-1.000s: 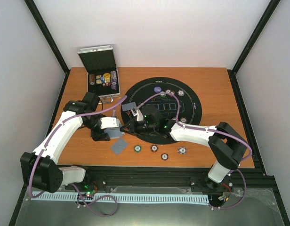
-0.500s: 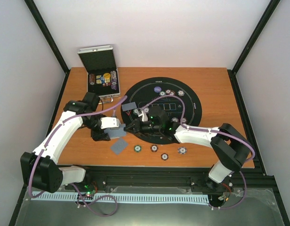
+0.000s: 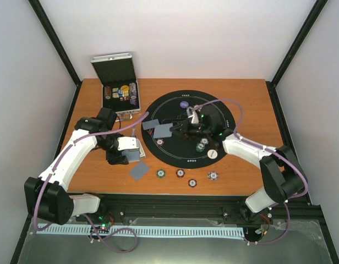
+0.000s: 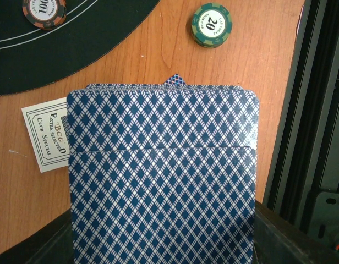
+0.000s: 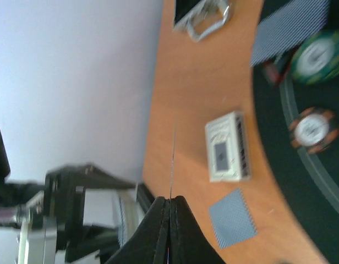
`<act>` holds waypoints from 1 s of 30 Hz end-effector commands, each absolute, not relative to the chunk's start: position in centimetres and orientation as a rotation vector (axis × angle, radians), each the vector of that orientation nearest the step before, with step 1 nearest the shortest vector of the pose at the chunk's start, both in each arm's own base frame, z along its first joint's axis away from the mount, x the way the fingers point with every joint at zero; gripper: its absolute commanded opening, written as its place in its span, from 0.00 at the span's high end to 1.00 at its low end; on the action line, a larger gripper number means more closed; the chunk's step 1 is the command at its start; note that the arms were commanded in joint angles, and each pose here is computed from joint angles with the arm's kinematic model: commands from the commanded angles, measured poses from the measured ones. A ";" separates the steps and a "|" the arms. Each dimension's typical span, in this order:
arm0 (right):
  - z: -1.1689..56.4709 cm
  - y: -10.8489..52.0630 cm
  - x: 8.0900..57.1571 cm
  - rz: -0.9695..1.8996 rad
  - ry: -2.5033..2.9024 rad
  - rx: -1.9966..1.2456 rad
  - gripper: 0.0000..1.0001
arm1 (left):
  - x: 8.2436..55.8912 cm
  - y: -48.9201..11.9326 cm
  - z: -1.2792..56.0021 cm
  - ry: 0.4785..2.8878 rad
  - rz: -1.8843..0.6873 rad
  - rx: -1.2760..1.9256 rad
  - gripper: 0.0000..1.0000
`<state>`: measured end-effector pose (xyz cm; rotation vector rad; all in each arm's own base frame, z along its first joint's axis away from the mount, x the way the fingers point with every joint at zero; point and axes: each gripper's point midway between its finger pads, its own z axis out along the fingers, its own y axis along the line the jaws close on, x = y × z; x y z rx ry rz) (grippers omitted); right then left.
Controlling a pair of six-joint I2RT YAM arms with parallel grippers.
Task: Distribute texas hold em gaming equipment
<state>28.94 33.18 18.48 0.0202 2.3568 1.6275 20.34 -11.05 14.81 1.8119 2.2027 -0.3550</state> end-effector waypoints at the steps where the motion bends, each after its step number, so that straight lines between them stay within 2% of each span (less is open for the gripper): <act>1: 19.6 28.8 33.6 1.521 2.348 0.033 0.97 | 20.5 -11.2 15.4 2.197 -0.360 1.802 0.99; 7: 18.1 23.0 43.3 1.344 2.378 0.172 0.97 | 20.7 -11.1 15.5 2.209 -0.358 1.798 0.99; 13: 14.4 20.5 52.3 1.208 2.439 0.263 0.97 | 21.0 -11.4 15.6 2.232 -0.377 1.771 0.99; 19: 10.9 20.5 57.0 1.131 2.494 0.298 0.97 | 21.0 -11.2 15.7 2.243 -0.366 1.768 0.99; 25: 9.9 20.1 59.0 1.035 2.537 0.293 0.97 | 21.0 -11.3 15.6 2.259 -0.384 1.758 0.99; 26: 10.4 20.0 59.2 1.013 2.533 0.283 0.95 | 20.9 -11.3 15.6 2.262 -0.390 1.755 0.99; 27: 10.8 19.8 59.2 0.989 2.533 0.272 0.88 | 20.9 -11.4 15.6 2.260 -0.391 1.752 0.99; 28: 11.4 19.5 59.2 0.964 2.530 0.262 0.77 | 20.9 -11.4 15.7 2.261 -0.393 1.751 0.99; 30: 12.5 19.0 58.8 0.917 2.528 0.248 0.69 | 20.9 -11.4 15.6 2.264 -0.395 1.747 0.99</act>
